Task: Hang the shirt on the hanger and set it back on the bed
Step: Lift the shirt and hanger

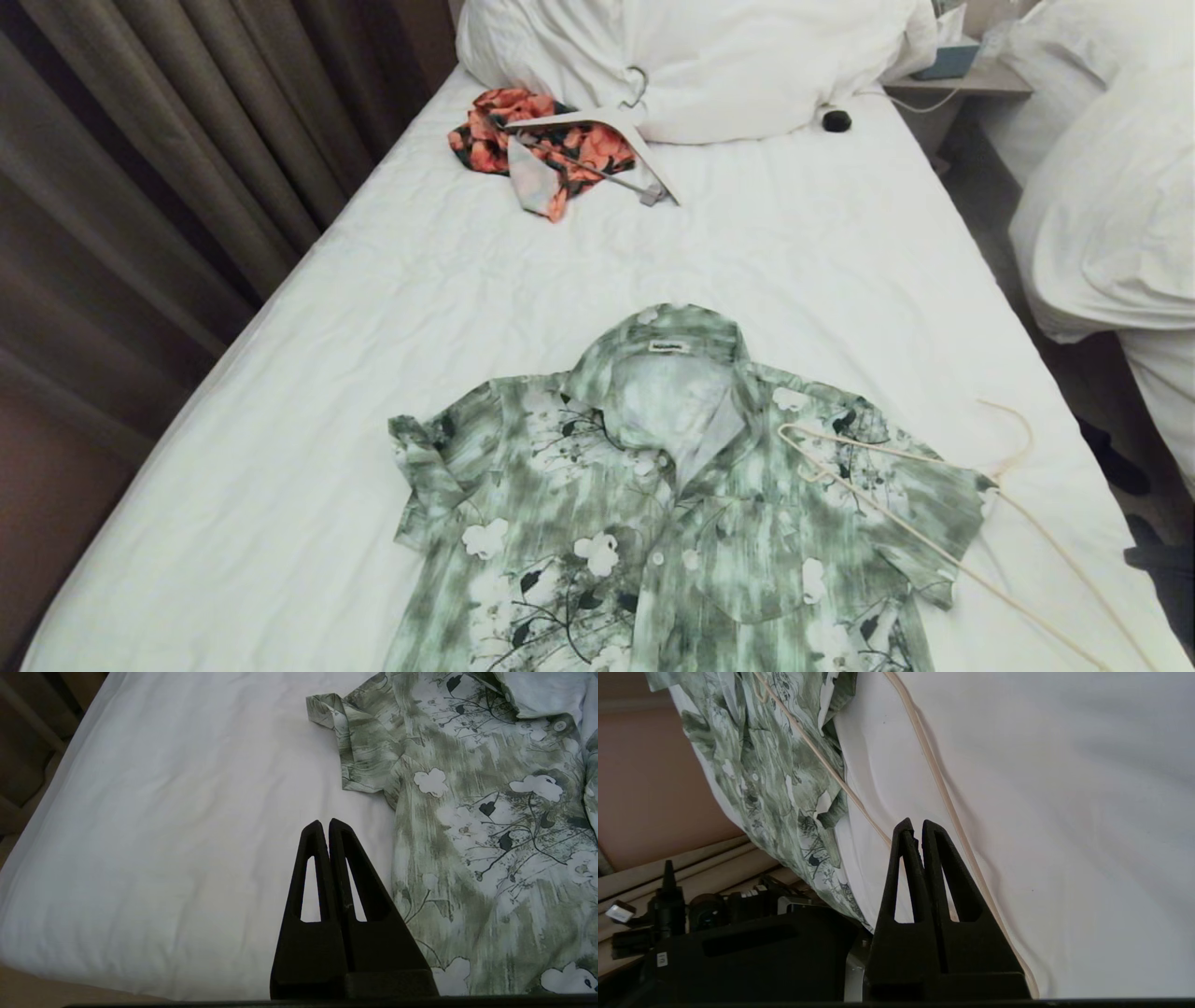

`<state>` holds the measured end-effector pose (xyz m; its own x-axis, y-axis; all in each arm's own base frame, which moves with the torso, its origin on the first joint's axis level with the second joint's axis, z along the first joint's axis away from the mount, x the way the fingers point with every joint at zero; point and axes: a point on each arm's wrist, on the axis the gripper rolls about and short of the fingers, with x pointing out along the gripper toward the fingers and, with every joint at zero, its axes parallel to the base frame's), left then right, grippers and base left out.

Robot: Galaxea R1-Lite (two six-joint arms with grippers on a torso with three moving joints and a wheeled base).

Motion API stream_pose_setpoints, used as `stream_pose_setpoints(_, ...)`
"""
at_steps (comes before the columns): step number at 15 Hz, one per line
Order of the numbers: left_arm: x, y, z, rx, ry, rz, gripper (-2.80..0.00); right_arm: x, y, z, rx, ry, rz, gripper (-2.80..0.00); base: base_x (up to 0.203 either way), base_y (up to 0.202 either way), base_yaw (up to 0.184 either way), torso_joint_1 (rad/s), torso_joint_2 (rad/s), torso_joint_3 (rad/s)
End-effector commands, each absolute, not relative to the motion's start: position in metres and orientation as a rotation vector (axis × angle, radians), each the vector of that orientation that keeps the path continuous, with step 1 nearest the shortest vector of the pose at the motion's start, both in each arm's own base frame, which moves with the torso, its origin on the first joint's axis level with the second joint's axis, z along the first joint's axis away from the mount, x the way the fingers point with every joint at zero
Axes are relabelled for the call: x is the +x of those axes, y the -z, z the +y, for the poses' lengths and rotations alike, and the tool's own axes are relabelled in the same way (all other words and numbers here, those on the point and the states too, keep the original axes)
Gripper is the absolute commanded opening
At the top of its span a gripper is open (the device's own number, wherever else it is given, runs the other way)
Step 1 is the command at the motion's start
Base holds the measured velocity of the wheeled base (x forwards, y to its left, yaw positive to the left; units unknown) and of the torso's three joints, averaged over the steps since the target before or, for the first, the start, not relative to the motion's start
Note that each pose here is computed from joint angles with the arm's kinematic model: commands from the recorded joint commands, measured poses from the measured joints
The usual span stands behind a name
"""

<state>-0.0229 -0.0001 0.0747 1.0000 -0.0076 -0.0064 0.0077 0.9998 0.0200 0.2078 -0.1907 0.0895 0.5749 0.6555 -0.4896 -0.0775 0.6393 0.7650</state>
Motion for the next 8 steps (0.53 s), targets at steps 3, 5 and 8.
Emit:
stream_pose_setpoints(3,-0.023,-0.075,0.000,0.020,0.008,0.008,-2.80,0.208,-0.084,-0.191,0.769,-0.501,0.855,-2.80,0.000,0.000,0.000,0.000,0.00,0.000)
stream_pose_setpoints(5,-0.023,-0.074,0.000,0.020,0.008,0.009,-2.80,0.209,-0.078,-0.190,0.754,-0.523,0.864,-2.80,0.000,0.000,0.000,0.000,0.00,0.000)
stream_pose_setpoints(8,-0.023,-0.074,0.000,0.020,0.008,0.009,-2.80,0.210,-0.052,-0.193,0.680,-0.594,0.909,-2.80,0.000,0.000,0.000,0.000,0.00,0.000)
